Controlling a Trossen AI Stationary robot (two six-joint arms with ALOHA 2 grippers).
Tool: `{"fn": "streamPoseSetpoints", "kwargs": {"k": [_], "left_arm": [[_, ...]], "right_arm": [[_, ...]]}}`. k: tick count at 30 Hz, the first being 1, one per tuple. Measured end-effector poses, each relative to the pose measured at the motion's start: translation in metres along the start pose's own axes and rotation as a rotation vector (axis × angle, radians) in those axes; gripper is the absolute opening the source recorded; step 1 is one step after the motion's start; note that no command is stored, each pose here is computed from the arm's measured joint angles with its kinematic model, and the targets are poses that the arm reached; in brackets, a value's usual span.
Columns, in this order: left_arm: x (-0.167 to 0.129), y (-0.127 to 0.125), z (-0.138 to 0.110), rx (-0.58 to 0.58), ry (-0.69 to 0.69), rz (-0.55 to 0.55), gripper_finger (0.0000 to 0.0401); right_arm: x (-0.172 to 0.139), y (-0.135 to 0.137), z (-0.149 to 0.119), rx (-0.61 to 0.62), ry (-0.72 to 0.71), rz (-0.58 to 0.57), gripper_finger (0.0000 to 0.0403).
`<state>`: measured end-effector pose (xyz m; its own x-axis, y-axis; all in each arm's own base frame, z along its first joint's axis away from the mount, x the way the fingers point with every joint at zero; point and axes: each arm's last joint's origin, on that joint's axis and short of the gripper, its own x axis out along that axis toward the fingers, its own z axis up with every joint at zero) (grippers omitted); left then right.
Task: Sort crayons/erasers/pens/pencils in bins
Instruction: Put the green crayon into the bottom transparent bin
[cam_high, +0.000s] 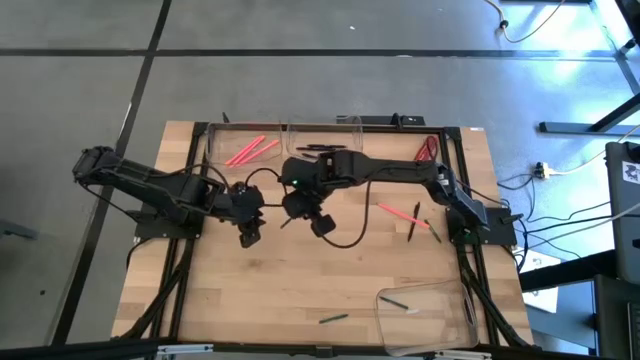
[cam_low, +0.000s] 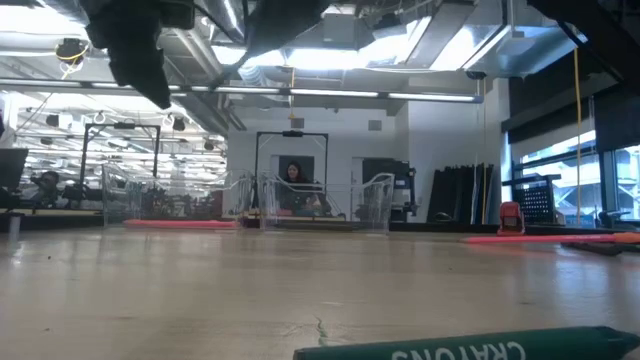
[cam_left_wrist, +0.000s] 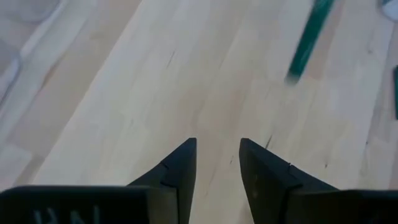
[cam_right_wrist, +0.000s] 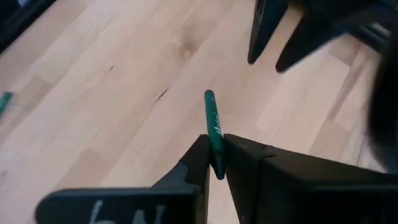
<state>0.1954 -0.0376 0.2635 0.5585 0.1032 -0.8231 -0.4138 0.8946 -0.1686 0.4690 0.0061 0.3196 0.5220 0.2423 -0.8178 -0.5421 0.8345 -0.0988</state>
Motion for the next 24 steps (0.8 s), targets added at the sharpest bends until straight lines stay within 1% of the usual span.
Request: {"fn": "streamPoseSetpoints", "kwargs": {"k": [3,7,11,17,19,22,24], "left_arm": [[0.0,-0.001,-0.001,-0.003,0.008,-0.009,0.0113],[-0.002,-0.007,-0.005,0.022,0.009,-0.033,0.0113],[-0.005,-0.017,-0.009,0.056,-0.008,-0.082,0.0112],[-0.01,-0.035,-0.011,0.091,-0.069,-0.187,0.0112],[-0.012,-0.04,-0.012,0.109,-0.094,-0.216,0.0112],[-0.015,-0.047,-0.012,0.161,-0.139,-0.254,0.0112],[-0.017,-0.049,-0.013,0.189,-0.168,-0.242,0.0112]], "right_arm": [[-0.02,0.006,-0.003,0.047,0.036,0.018,0.0041],[-0.047,0.018,-0.008,0.127,0.093,0.047,0.0034],[-0.077,0.038,-0.006,0.193,0.108,0.063,0.0037],[-0.109,0.08,-0.002,0.355,0.172,0.096,0.0042],[-0.114,0.096,0.001,0.407,0.2,0.092,0.004],[-0.118,0.122,0.01,0.5,0.196,0.107,0.0038],[-0.12,0.141,0.016,0.551,0.199,0.106,0.0039]]}}
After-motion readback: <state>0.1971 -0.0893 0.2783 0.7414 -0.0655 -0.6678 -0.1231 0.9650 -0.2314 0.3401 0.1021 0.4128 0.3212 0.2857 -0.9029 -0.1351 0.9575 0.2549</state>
